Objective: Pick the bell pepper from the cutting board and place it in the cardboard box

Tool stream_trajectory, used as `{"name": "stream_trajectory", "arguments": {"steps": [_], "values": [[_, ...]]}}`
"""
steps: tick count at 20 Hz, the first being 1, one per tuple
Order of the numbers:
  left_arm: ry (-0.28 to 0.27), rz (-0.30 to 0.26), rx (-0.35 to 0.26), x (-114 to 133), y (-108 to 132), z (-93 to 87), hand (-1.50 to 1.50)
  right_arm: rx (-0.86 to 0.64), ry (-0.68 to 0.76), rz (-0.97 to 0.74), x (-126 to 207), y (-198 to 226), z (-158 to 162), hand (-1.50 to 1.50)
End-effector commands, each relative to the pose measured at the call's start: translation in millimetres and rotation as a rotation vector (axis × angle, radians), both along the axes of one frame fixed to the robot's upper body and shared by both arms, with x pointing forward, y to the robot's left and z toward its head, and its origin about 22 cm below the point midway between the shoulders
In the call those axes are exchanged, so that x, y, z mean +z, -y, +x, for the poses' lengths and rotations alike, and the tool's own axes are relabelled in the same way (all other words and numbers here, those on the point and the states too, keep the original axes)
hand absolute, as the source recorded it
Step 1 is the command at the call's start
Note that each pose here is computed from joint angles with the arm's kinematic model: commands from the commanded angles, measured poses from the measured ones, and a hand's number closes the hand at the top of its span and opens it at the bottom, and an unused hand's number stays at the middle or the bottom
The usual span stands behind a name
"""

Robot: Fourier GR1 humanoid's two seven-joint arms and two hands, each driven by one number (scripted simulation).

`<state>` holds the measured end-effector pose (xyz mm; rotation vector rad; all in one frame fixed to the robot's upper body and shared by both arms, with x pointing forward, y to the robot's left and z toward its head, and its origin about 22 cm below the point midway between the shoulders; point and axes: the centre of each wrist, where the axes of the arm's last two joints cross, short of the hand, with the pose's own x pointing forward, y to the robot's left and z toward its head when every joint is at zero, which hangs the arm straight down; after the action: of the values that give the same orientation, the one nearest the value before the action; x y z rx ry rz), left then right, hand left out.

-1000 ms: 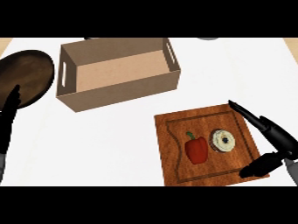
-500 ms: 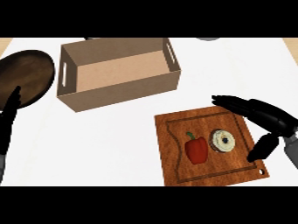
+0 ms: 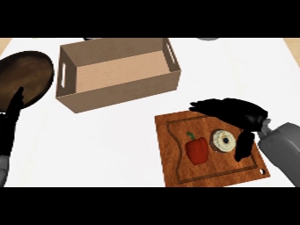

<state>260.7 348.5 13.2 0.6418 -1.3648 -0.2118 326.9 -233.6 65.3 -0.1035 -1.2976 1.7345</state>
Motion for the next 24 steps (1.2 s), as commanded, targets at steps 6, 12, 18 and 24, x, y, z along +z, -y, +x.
{"name": "stream_trajectory", "arguments": {"steps": [6, 12, 18, 24], "values": [[0.000, 0.018, -0.011, 23, -7, 7.3, 0.00, 0.007, 0.006, -0.097, -13, -33, -7, -1.50], [-0.001, -0.007, 0.009, 4, -16, 6.9, 0.00, 0.013, -0.001, -0.113, -17, -16, -15, -1.50], [0.010, 0.003, 0.015, -2, -5, 10.2, 0.00, 0.070, -0.049, -0.027, -28, -24, -29, -1.50], [0.006, 0.010, 0.003, -8, 4, 2.8, 0.00, 0.088, -0.039, 0.016, -5, -47, -21, -1.50]]}}
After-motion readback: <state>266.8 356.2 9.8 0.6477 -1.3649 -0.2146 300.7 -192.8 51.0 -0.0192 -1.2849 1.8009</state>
